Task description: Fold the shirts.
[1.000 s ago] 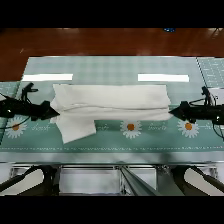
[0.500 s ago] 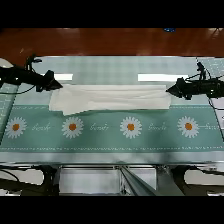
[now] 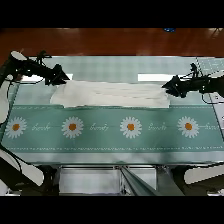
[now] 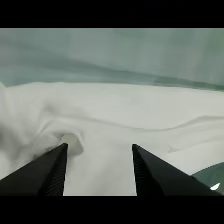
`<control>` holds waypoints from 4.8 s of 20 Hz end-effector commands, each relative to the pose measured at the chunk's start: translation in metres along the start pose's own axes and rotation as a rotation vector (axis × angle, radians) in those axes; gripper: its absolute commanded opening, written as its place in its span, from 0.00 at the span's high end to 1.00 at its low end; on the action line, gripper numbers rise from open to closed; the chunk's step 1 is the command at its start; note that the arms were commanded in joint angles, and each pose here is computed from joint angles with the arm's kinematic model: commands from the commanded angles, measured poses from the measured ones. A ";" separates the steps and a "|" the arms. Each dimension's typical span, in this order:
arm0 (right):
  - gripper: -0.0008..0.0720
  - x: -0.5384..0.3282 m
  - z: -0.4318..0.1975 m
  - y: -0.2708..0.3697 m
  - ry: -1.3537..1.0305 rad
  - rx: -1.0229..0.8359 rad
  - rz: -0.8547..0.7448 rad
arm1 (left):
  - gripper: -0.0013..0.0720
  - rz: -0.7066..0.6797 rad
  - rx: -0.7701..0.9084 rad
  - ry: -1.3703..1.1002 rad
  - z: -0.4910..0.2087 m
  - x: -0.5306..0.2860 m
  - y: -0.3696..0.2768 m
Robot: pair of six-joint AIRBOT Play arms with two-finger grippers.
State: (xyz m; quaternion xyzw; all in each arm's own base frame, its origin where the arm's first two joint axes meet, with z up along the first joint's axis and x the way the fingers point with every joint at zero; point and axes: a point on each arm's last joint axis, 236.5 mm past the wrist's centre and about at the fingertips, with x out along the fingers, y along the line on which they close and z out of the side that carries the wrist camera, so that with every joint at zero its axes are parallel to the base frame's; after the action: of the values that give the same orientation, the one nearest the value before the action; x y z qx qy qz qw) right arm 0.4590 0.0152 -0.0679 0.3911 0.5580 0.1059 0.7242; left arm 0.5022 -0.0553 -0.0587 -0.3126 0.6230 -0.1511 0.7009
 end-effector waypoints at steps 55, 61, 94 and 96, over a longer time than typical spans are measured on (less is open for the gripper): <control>0.96 -0.182 -0.174 0.156 -0.256 -0.422 0.124 | 0.95 -0.147 0.649 0.351 -0.240 0.172 -0.284; 0.96 -0.099 -0.176 0.212 -0.139 -0.501 0.220 | 0.95 0.085 0.602 0.001 -0.098 -0.023 -0.206; 0.43 -0.029 -0.153 0.047 -0.222 -0.095 -0.207 | 0.95 0.194 0.255 -0.248 -0.194 -0.043 -0.038; 0.43 -0.003 -0.183 0.023 -0.125 -0.022 -0.199 | 0.95 0.189 0.250 -0.247 -0.194 -0.042 -0.039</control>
State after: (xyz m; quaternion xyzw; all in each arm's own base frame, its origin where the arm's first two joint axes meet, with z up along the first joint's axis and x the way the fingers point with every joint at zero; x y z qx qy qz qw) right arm 0.3301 0.1172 -0.0170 0.2637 0.5485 0.0634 0.7910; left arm 0.3146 -0.1069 -0.0066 -0.1755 0.5341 -0.1208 0.8181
